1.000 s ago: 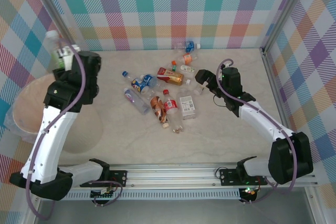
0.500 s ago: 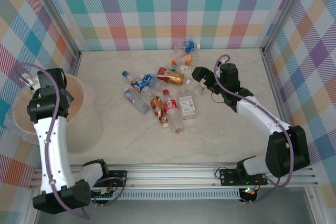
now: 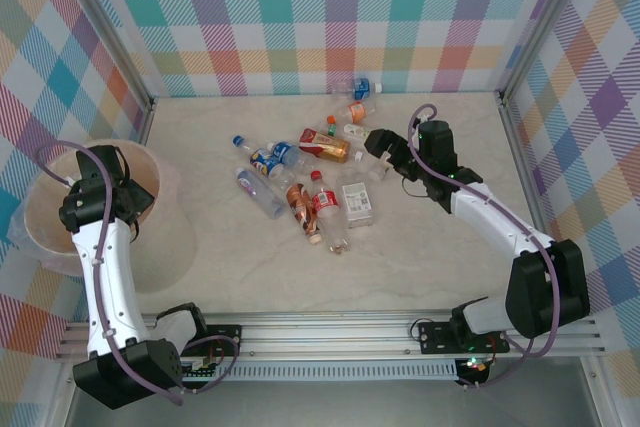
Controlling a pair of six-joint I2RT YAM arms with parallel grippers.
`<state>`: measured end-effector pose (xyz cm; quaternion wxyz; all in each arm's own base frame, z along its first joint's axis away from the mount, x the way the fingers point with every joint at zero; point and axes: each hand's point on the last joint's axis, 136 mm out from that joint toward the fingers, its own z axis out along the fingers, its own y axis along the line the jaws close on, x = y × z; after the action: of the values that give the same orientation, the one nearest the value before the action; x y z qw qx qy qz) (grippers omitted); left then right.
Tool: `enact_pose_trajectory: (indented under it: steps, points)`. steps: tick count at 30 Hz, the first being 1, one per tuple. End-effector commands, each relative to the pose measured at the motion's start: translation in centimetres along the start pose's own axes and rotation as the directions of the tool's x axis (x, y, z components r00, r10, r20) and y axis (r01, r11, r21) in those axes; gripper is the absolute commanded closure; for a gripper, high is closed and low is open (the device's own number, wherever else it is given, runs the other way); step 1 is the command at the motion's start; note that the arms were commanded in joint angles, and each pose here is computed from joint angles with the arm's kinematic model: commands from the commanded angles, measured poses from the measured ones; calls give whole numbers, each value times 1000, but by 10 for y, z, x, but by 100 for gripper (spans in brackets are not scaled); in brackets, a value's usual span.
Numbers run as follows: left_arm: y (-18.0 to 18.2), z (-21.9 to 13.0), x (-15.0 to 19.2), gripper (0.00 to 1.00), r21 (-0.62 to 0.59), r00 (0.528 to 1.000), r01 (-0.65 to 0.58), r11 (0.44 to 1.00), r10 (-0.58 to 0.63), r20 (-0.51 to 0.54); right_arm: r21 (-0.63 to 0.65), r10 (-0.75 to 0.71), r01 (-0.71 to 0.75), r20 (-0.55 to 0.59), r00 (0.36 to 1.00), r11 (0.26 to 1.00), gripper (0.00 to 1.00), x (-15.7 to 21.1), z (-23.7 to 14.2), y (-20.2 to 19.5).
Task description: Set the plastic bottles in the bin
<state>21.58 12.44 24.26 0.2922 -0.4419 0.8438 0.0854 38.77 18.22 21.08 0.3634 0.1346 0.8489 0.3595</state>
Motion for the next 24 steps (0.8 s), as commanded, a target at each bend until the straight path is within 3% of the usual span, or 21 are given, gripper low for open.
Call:
enact_pose_trajectory:
  steps: [1,9,15,24]
  points:
    - [-3,5,-2,34,25,999,44,999,-44,-7,-1,-33,33,19,999,999,0,-6,-7,5]
    - [-1,2,-7,21,12,999,41,999,-41,9,39,-56,54,53,997,998,0,-10,-16,-1]
    - [-3,-11,-14,18,30,999,30,999,-32,37,60,-52,48,61,997,997,0,-11,-17,-5]
    - [-43,-64,-24,15,318,996,-23,948,-7,92,238,12,-35,95,995,971,0,-7,-22,-45]
